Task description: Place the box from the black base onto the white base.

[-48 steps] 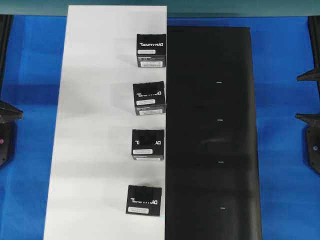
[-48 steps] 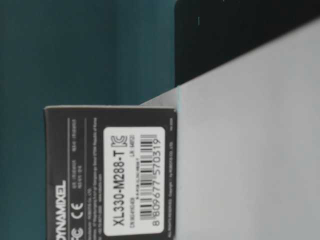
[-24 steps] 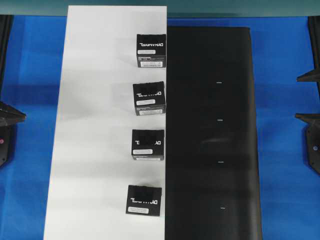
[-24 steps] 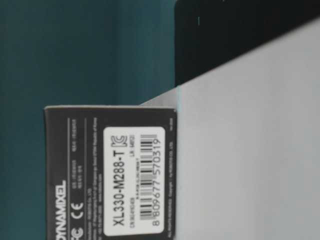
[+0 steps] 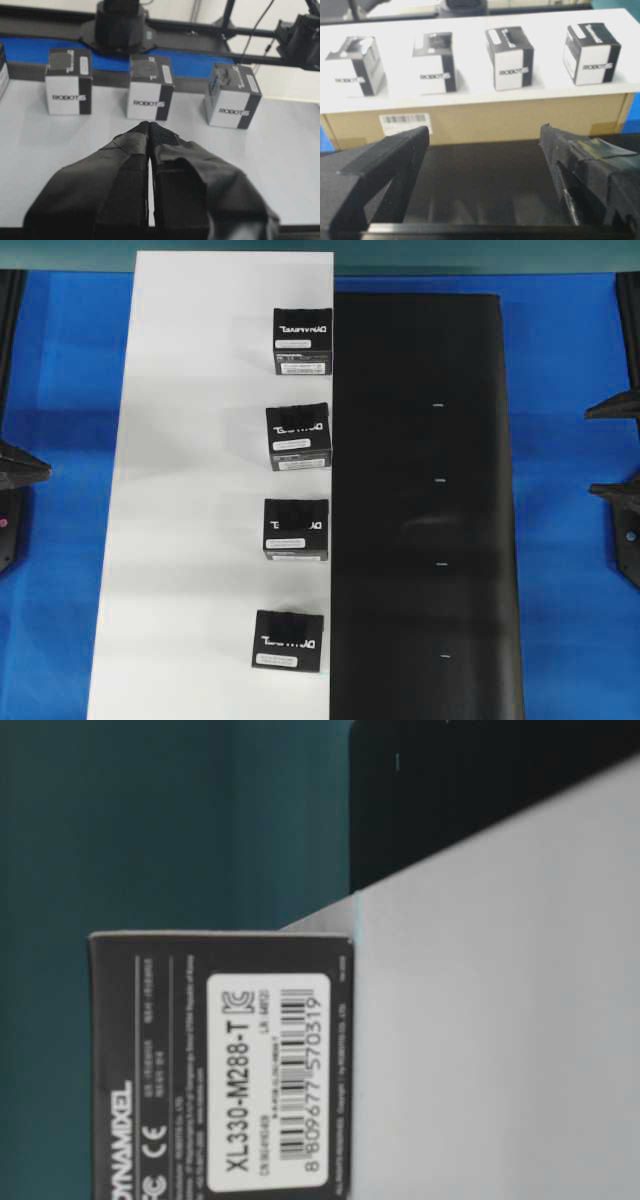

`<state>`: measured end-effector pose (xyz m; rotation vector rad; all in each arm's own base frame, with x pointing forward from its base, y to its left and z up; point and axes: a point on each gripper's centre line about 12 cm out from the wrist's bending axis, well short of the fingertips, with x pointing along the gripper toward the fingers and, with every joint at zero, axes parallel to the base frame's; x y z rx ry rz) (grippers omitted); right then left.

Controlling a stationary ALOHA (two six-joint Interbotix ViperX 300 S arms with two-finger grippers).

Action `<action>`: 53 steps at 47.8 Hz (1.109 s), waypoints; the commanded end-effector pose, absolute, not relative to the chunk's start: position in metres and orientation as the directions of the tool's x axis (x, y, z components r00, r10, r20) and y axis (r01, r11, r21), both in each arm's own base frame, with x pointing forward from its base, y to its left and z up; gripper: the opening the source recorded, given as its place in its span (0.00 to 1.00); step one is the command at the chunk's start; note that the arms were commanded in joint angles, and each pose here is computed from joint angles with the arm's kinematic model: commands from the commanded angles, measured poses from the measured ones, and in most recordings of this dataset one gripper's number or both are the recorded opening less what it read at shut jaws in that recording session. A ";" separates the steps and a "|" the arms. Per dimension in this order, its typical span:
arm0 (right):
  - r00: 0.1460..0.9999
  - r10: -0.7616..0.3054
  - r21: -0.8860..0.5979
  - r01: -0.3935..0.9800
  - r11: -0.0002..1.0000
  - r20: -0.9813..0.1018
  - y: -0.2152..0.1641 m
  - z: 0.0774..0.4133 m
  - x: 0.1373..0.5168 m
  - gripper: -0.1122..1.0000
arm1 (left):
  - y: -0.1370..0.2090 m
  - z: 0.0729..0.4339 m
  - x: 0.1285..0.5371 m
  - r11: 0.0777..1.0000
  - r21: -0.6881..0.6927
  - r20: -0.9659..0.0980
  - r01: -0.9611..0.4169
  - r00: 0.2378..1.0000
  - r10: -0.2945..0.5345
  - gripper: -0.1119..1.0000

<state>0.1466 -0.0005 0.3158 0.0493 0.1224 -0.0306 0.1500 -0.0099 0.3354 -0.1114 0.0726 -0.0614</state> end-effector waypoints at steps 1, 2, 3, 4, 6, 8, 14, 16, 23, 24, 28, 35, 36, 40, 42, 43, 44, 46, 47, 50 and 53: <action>0.994 -0.023 0.059 0.030 0.998 -0.111 0.000 0.318 0.147 0.99 | -0.010 0.342 0.151 0.992 -0.115 -0.051 0.058 0.997 -0.065 0.10; 0.993 -0.023 0.060 0.030 0.998 -0.112 0.000 0.318 0.147 0.99 | -0.010 0.342 0.150 0.992 -0.115 -0.049 0.059 0.997 -0.065 0.10; 0.993 -0.024 0.065 0.031 0.997 -0.112 0.000 0.318 0.147 0.99 | -0.010 0.343 0.150 0.992 -0.113 -0.048 0.060 0.997 -0.066 0.10; 0.993 -0.024 0.065 0.032 0.997 -0.112 0.000 0.318 0.147 0.99 | -0.010 0.343 0.149 0.992 -0.114 -0.044 0.059 0.997 -0.065 0.10; 0.993 -0.025 0.066 0.032 0.997 -0.113 0.000 0.318 0.147 0.99 | -0.010 0.344 0.149 0.992 -0.114 -0.041 0.060 0.997 -0.065 0.10; 0.994 -0.022 0.068 0.030 0.997 -0.111 0.000 0.318 0.146 0.99 | -0.010 0.344 0.148 0.992 -0.115 -0.038 0.060 0.997 -0.065 0.10; 0.996 -0.022 0.072 0.028 0.997 -0.091 0.000 0.319 0.143 0.99 | -0.010 0.345 0.148 0.992 -0.115 -0.035 0.060 0.997 -0.065 0.10; 0.996 -0.020 0.072 0.027 0.997 -0.087 0.000 0.319 0.142 0.99 | -0.010 0.345 0.148 0.992 -0.115 -0.034 0.060 0.997 -0.065 0.10; 0.997 -0.018 0.071 0.024 0.997 -0.081 0.000 0.319 0.140 0.99 | -0.010 0.344 0.149 0.991 -0.115 -0.037 0.062 0.997 -0.066 0.10; 0.997 -0.018 0.071 0.024 0.997 -0.081 0.000 0.319 0.140 0.99 | -0.010 0.344 0.149 0.991 -0.115 -0.038 0.061 0.997 -0.066 0.10; 0.995 -0.014 0.069 0.020 0.997 -0.096 0.001 0.314 0.141 0.99 | -0.010 0.343 0.150 0.991 -0.117 -0.043 0.061 0.997 -0.066 0.10; 0.994 -0.010 0.067 0.017 0.998 -0.109 0.001 0.306 0.143 0.99 | -0.010 0.342 0.150 0.991 -0.117 -0.044 0.061 0.997 -0.066 0.10; 0.994 -0.008 0.068 0.016 0.998 -0.109 0.002 0.306 0.143 0.99 | -0.010 0.342 0.150 0.991 -0.117 -0.044 0.061 0.997 -0.066 0.10; 0.994 -0.005 0.065 0.012 0.998 -0.106 0.002 0.304 0.144 0.99 | -0.010 0.341 0.150 0.991 -0.117 -0.048 0.060 0.997 -0.066 0.10; 0.994 -0.004 0.065 0.011 0.998 -0.105 0.002 0.304 0.144 0.99 | -0.010 0.341 0.150 0.991 -0.117 -0.048 0.060 0.997 -0.066 0.10; 0.994 -0.004 0.066 0.011 0.998 -0.105 0.002 0.303 0.144 0.99 | -0.010 0.341 0.150 0.991 -0.116 -0.051 0.060 0.997 -0.066 0.10; 0.994 -0.003 0.066 0.010 0.998 -0.105 0.002 0.303 0.144 0.99 | -0.010 0.341 0.150 0.991 -0.117 -0.049 0.060 0.997 -0.066 0.10; 0.994 -0.003 0.068 0.010 0.998 -0.105 0.002 0.303 0.144 0.99 | -0.010 0.340 0.151 0.991 -0.116 -0.051 0.060 0.997 -0.066 0.10; 0.994 -0.003 0.069 0.010 0.998 -0.105 0.002 0.303 0.144 0.99 | -0.010 0.339 0.151 0.991 -0.116 -0.052 0.060 0.996 -0.066 0.10; 0.994 -0.001 0.069 0.009 0.998 -0.110 0.003 0.301 0.144 0.99 | -0.010 0.339 0.151 0.992 -0.115 -0.054 0.060 0.996 -0.066 0.10; 0.994 0.000 0.066 0.008 0.998 -0.113 0.003 0.300 0.144 0.99 | -0.010 0.339 0.151 0.991 -0.116 -0.055 0.059 0.996 -0.066 0.10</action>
